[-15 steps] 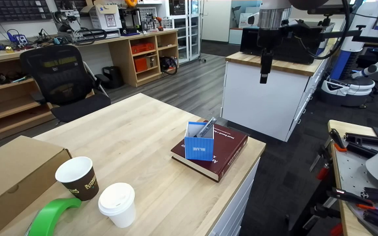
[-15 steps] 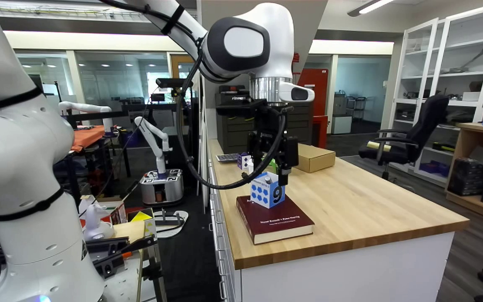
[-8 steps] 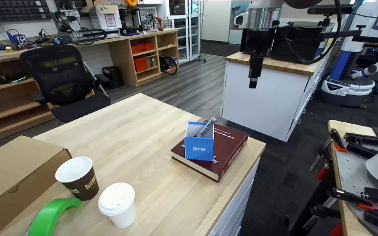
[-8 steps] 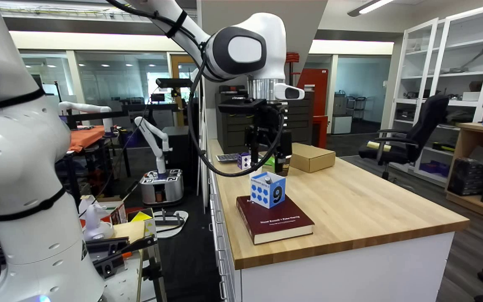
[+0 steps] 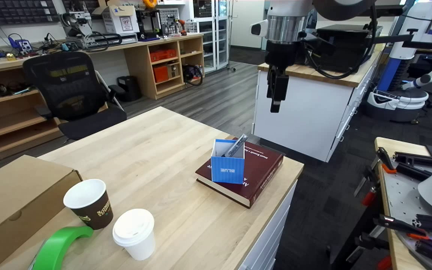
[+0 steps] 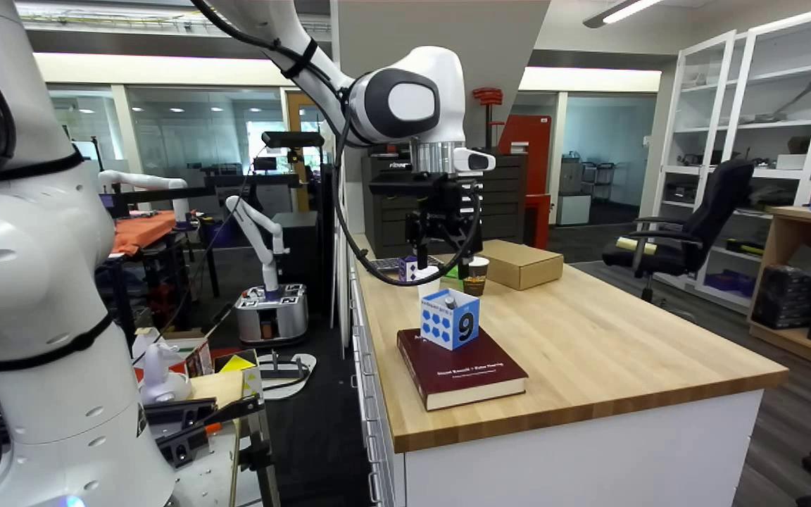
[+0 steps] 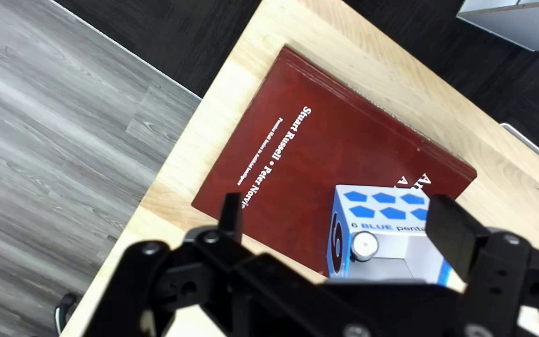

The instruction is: Take the marker out of the box and place it on the book

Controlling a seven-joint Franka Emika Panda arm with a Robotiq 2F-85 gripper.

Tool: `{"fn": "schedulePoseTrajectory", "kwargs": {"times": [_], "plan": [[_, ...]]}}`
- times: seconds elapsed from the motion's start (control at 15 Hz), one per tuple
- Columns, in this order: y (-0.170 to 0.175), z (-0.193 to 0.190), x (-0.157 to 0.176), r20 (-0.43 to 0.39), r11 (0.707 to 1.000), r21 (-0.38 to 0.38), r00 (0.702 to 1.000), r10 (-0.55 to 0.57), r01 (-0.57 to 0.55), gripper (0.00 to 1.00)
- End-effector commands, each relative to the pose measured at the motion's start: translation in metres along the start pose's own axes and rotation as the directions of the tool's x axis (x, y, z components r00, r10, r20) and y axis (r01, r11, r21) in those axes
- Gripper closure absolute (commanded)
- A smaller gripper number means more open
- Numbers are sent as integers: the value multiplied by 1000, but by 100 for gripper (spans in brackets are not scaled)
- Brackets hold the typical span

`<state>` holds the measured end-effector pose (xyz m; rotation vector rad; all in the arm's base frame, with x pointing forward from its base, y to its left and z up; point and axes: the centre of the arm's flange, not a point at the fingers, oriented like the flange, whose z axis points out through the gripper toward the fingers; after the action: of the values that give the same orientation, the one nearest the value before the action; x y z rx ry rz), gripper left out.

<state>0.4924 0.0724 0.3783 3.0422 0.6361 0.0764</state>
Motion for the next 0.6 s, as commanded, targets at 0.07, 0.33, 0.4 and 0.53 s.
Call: {"fn": "schedulePoseTrajectory", "kwargs": {"times": [0.07, 0.33, 0.4, 0.53], "plan": [[0, 1, 0, 2, 1000, 1, 1000, 1, -1, 0], [2, 1, 0, 2, 1000, 1, 1000, 4, -4, 0], [6, 5, -2, -8, 1000, 4, 1000, 18, -17, 0], [10, 14, 1, -21, 1000, 7, 1000, 18, -18, 0]]}}
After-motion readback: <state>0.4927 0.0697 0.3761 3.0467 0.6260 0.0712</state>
